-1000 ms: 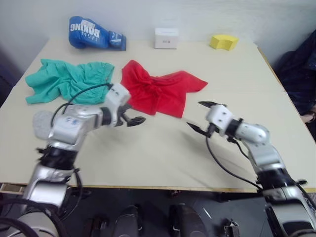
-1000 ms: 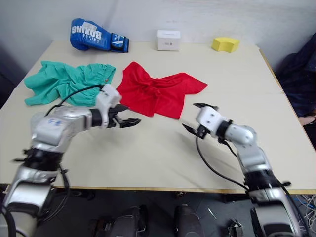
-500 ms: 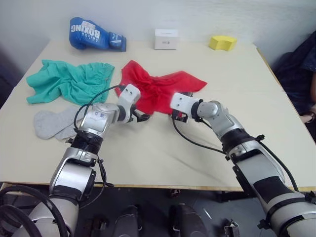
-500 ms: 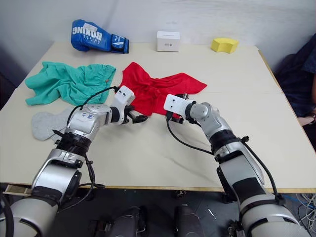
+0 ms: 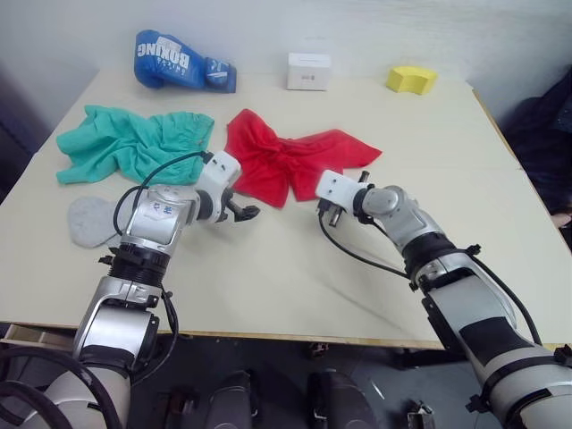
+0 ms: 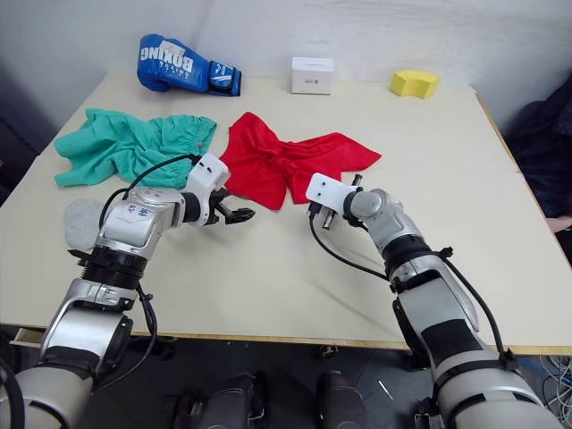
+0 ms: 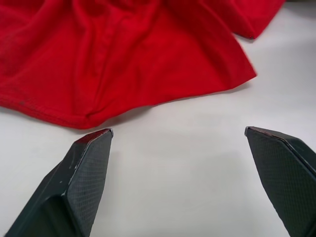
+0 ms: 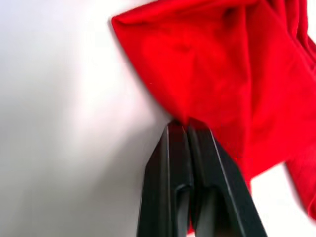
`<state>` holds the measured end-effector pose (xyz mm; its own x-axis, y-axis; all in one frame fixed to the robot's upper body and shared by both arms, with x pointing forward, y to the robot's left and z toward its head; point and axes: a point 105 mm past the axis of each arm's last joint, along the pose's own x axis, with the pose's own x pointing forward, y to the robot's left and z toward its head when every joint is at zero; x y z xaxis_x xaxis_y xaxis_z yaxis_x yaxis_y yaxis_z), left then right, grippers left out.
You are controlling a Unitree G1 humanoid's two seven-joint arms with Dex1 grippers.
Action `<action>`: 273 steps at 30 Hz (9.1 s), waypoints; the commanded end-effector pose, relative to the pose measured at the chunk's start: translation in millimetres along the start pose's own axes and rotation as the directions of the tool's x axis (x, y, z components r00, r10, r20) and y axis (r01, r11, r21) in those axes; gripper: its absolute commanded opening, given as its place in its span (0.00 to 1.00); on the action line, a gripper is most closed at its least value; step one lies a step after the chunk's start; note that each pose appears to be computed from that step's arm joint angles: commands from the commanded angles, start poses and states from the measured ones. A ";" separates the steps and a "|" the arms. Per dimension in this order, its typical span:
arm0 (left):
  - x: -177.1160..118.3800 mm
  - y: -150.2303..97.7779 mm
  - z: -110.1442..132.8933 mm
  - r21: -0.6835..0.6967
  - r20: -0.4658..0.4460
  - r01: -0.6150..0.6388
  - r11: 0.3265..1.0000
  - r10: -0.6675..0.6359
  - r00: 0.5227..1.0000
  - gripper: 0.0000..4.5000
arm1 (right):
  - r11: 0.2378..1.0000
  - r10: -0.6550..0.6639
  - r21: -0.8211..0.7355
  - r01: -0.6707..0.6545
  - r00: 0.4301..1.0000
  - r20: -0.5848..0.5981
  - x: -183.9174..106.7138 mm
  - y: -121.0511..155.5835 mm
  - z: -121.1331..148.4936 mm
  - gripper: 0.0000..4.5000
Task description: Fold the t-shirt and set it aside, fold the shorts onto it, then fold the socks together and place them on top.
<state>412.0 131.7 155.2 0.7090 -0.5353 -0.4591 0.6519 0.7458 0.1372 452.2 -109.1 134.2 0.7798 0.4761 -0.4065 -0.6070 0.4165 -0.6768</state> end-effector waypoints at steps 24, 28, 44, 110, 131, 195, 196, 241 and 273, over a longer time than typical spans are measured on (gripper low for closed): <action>55.6 19.7 -13.0 0.200 -0.058 -0.183 0.962 0.198 0.978 0.68 | 0.986 0.055 0.152 -0.067 0.995 0.079 -30.5 16.3 7.8 0.00; 54.0 24.7 -21.7 0.191 -0.071 -0.189 0.963 0.206 0.976 0.40 | 0.984 0.071 0.156 -0.085 0.993 0.095 -37.1 19.6 10.8 0.00; -39.1 44.3 -15.8 0.289 0.091 0.069 0.955 -0.099 0.991 0.01 | 0.986 0.000 0.165 -0.017 0.995 0.100 -61.1 1.4 -5.9 0.00; -158.5 -49.8 -111.4 0.421 -0.157 0.142 0.896 -0.083 0.984 0.01 | 0.985 0.153 0.070 -0.155 0.988 0.038 -192.1 66.9 -88.7 0.00; -173.9 -48.8 -109.6 0.217 -0.350 0.202 0.955 -0.117 0.929 0.01 | 0.791 0.533 0.425 -0.439 0.837 -0.127 -237.0 151.3 -99.4 0.00; -103.1 18.7 -48.4 0.321 0.068 0.179 0.930 -0.212 0.975 0.77 | 0.810 -0.024 0.583 -0.060 0.991 0.135 -222.5 43.6 -86.0 0.51; -111.7 21.5 -43.0 0.268 0.164 0.121 0.956 -0.169 0.972 0.84 | 0.811 -0.067 0.583 -0.035 0.986 0.152 -229.2 39.1 -84.2 0.59; -148.4 -21.1 -85.2 0.011 0.228 0.201 0.980 -0.198 0.953 0.01 | 0.889 -0.161 0.453 -0.064 0.883 0.440 -176.5 86.3 -10.9 0.00; -180.6 -7.0 -103.4 0.306 0.196 0.026 0.952 -0.089 0.976 0.27 | 0.916 0.158 0.310 -0.253 0.940 0.302 -221.2 103.9 -47.5 0.20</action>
<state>255.9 263.0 141.1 0.7051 -0.6582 -0.2638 0.7079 0.6322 0.3148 230.5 -217.5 114.5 0.6377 0.7045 -0.3115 -0.7684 0.5531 -0.3220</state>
